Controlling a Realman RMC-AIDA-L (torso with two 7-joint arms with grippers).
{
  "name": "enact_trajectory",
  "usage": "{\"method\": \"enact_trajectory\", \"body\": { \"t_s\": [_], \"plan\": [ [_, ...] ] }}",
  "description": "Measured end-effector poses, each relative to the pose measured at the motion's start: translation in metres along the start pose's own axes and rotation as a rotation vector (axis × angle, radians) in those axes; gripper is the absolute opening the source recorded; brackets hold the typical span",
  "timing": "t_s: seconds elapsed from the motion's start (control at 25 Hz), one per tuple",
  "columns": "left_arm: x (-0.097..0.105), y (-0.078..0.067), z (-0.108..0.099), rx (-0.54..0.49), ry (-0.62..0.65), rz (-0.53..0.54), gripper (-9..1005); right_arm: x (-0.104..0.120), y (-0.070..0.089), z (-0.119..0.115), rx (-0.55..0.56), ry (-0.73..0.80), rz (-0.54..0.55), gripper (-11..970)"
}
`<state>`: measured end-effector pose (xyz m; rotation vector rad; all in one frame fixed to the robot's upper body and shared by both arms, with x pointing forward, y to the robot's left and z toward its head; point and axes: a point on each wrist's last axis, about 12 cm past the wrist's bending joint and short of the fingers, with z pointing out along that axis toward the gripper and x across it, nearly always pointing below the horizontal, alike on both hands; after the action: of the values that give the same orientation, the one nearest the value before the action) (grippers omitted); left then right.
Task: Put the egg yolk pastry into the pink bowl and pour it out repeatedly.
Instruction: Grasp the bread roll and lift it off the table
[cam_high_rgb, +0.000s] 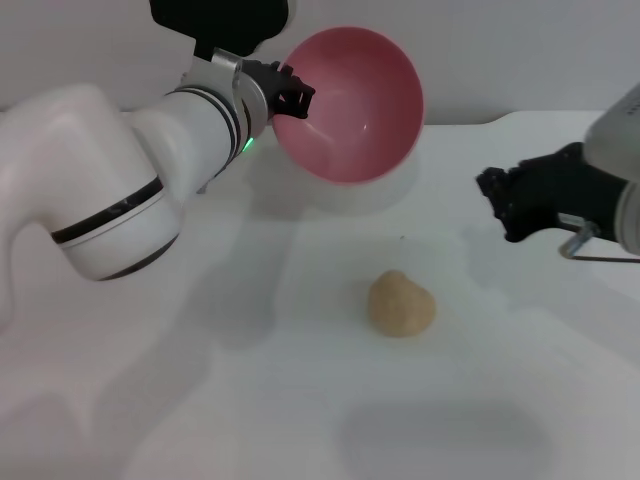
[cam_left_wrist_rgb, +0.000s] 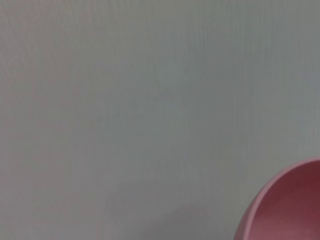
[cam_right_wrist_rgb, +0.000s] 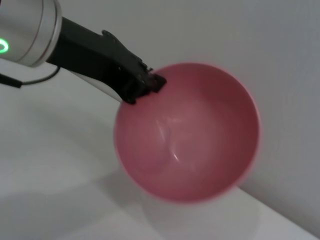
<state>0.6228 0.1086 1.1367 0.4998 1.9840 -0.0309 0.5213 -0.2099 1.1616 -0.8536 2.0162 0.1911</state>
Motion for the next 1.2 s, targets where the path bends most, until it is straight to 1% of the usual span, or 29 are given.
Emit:
{"method": "enact_trajectory", "body": {
  "t_s": [0.12, 0.32, 0.36, 0.4, 0.56, 0.68, 0.88, 0.96, 1.2],
  "plan": [
    [0.001, -0.002, 0.000, 0.006, 0.001, 0.004, 0, -0.002, 0.004, 0.009, -0.012, -0.009, -0.010, 118],
    [0.004, -0.002, 0.000, 0.005, 0.009, 0.004, 0, -0.004, 0.019, 0.018, -0.062, -0.006, -0.035, 127],
    [0.005, -0.002, 0.000, 0.004, 0.013, 0.002, -1, -0.005, 0.025, 0.020, -0.081, -0.004, -0.036, 163],
    [0.005, -0.002, 0.000, 0.004, 0.013, 0.002, -1, -0.005, 0.025, 0.020, -0.081, -0.004, -0.036, 199],
    [0.006, 0.000, 0.000, -0.001, 0.016, -0.001, -1, -0.003, 0.034, 0.022, -0.106, 0.007, -0.015, 344],
    [0.004, 0.002, 0.001, -0.007, 0.012, -0.004, 0, 0.009, 0.036, 0.030, -0.119, 0.048, 0.013, 378],
    [-0.003, 0.005, 0.000, -0.012, -0.008, -0.007, 0, 0.027, 0.034, 0.045, -0.125, 0.110, 0.038, 435],
    [-0.005, 0.003, 0.000, -0.008, -0.013, -0.002, 0, 0.030, 0.034, 0.049, -0.128, 0.119, 0.040, 458],
    [-0.005, 0.000, 0.001, -0.002, -0.013, 0.006, -1, 0.027, 0.038, 0.054, -0.145, 0.115, 0.031, 458]
  ]
}}
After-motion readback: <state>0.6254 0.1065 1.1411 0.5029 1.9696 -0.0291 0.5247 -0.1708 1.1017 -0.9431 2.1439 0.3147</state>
